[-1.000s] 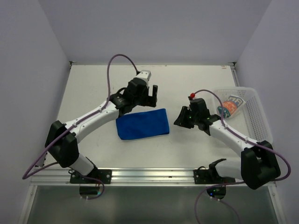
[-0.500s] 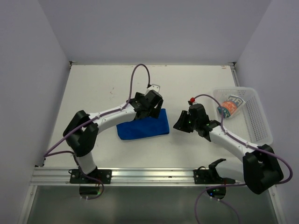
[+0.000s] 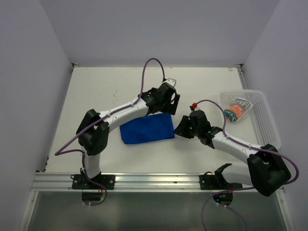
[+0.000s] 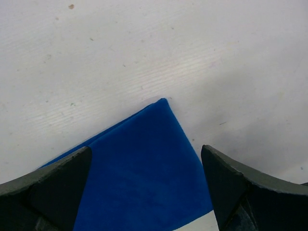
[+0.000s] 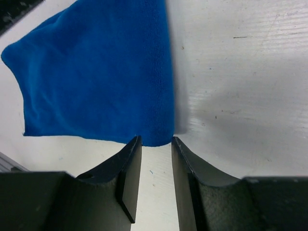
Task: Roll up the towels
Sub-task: Fold the towel, then roll the towel
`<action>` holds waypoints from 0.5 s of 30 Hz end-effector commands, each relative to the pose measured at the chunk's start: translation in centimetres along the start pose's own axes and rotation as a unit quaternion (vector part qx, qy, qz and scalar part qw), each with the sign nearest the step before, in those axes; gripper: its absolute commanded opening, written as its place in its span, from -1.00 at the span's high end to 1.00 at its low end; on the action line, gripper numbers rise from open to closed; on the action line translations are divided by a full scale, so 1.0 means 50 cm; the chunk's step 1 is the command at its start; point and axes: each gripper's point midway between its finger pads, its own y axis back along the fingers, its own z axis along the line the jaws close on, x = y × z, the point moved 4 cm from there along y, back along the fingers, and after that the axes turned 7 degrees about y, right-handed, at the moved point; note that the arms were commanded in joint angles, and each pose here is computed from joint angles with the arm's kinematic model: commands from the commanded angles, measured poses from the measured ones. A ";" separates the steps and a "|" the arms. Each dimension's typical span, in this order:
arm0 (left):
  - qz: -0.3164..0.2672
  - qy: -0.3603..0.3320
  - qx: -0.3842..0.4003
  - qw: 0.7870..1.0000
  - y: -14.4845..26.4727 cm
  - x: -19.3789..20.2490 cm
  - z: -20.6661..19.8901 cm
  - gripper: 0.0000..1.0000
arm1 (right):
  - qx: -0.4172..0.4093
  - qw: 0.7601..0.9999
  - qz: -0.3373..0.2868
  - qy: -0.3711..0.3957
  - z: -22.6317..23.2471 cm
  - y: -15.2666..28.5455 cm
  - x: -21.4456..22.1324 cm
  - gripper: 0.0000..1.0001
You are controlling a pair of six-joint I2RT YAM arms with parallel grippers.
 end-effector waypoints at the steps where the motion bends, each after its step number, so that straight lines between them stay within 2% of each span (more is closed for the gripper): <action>1: 0.017 0.026 0.030 0.999 0.006 -0.027 -0.041 -0.99 | -0.023 0.999 -0.030 -0.030 0.012 -0.017 -0.011 0.28; 5: 0.035 0.047 0.047 0.997 0.002 -0.032 -0.064 -0.97 | -0.027 0.998 -0.028 -0.044 0.005 -0.036 0.001 0.24; 10: 0.083 0.082 0.083 0.990 -0.030 -0.005 -0.077 -0.83 | -0.017 0.998 -0.034 -0.044 -0.004 -0.061 -0.001 0.19; 15: 0.090 0.091 0.091 0.988 -0.044 0.012 -0.079 -0.83 | -0.027 0.998 -0.032 -0.055 -0.005 -0.075 0.007 0.19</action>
